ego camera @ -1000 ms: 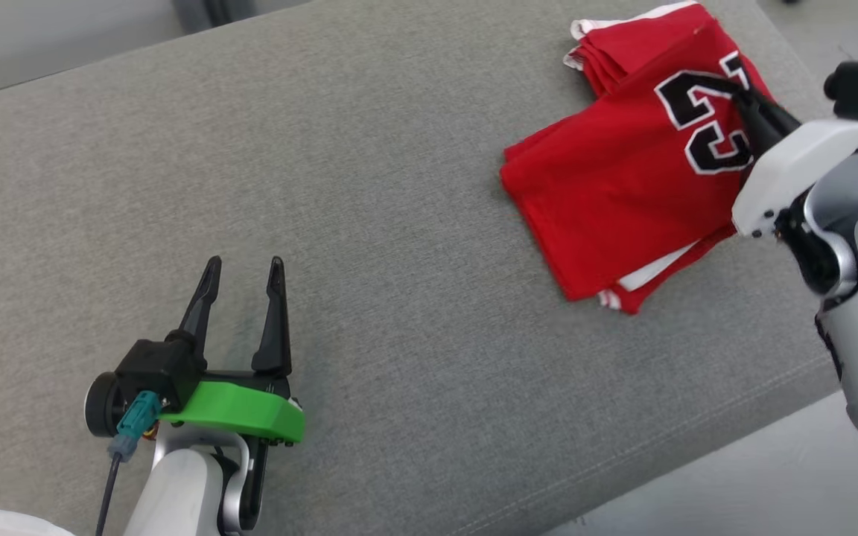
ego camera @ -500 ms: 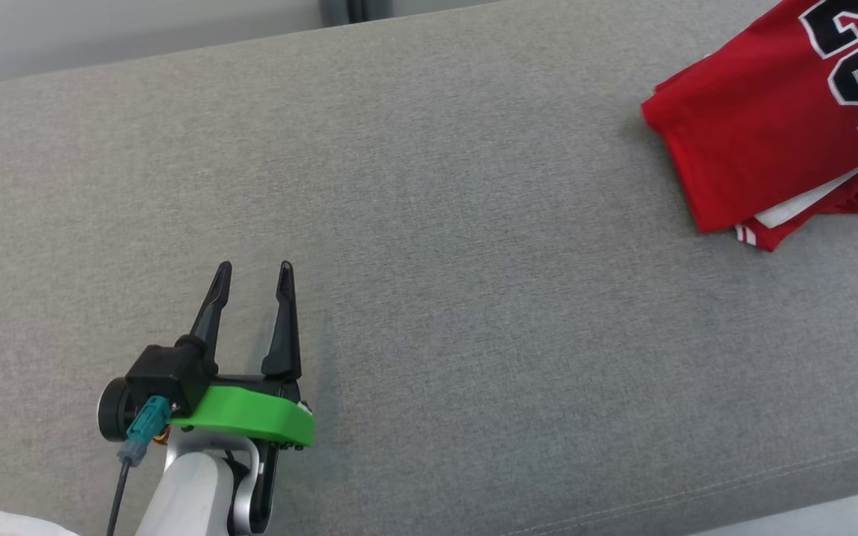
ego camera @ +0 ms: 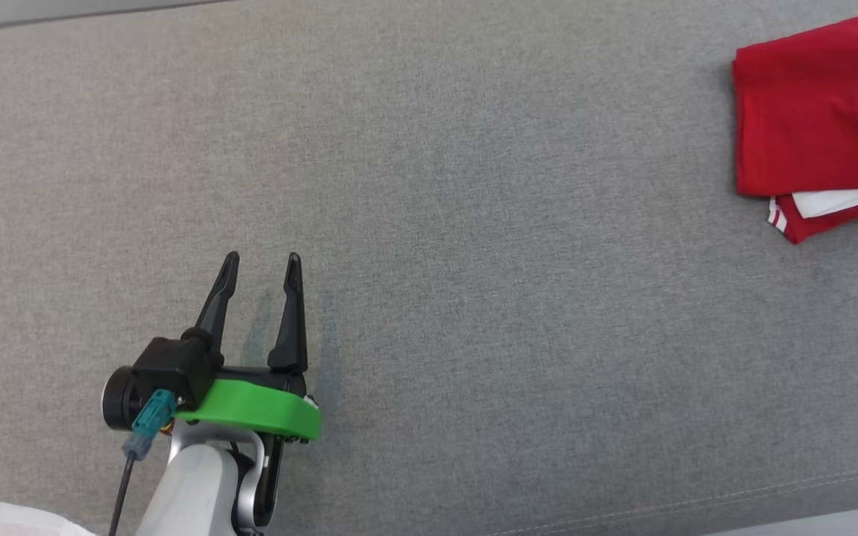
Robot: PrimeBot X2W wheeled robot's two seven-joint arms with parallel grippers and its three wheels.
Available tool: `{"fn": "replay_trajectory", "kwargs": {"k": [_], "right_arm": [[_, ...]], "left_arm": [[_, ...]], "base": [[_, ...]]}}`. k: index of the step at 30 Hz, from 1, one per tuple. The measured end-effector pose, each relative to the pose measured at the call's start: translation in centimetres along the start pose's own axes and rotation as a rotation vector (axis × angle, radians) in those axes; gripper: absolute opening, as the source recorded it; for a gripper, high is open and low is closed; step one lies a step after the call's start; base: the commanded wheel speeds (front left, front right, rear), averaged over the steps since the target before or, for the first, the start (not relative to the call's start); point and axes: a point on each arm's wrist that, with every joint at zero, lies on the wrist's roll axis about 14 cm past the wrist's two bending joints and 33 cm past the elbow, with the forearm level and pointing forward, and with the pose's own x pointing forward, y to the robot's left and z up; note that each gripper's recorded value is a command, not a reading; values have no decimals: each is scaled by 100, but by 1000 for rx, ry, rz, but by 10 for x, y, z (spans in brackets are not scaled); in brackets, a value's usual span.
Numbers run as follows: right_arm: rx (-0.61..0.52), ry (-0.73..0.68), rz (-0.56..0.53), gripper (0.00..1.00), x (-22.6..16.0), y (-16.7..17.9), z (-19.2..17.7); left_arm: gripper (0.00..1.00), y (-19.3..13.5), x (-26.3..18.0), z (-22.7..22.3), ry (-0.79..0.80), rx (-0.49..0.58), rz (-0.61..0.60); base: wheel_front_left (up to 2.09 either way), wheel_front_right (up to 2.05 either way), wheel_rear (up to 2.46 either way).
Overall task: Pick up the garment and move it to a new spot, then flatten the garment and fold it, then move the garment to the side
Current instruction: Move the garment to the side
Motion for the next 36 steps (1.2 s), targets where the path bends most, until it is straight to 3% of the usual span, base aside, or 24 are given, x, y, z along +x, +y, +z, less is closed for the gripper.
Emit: {"fn": "replay_trajectory", "kwargs": {"k": [1, 3, 12, 23, 28, 36], "right_arm": [[-36, -11, -36, 0, 4, -11, 0], [-76, -42, -65, 100, 8, -19, 4], [-116, -131, -64, 100, 17, -3, 11], [-130, -317, 104, 100, 0, 66, 52], [-75, -416, 202, 100, -23, 101, 68], [38, -483, 349, 100, -69, 149, 49]], "left_arm": [[100, 1, 3, -2, 5, 3, -1], [100, 3, 4, -6, 15, 5, 2], [100, 1, 9, -11, 26, 5, -9], [100, 1, 13, 13, -31, -1, 2], [100, 10, 13, 29, -66, -12, 45], [100, 32, -4, 44, -97, -51, 151]], "base": [[0, 0, 0], [0, 0, 0], [0, 0, 0], [0, 0, 0], [0, 0, 0], [0, 0, 0]]}}
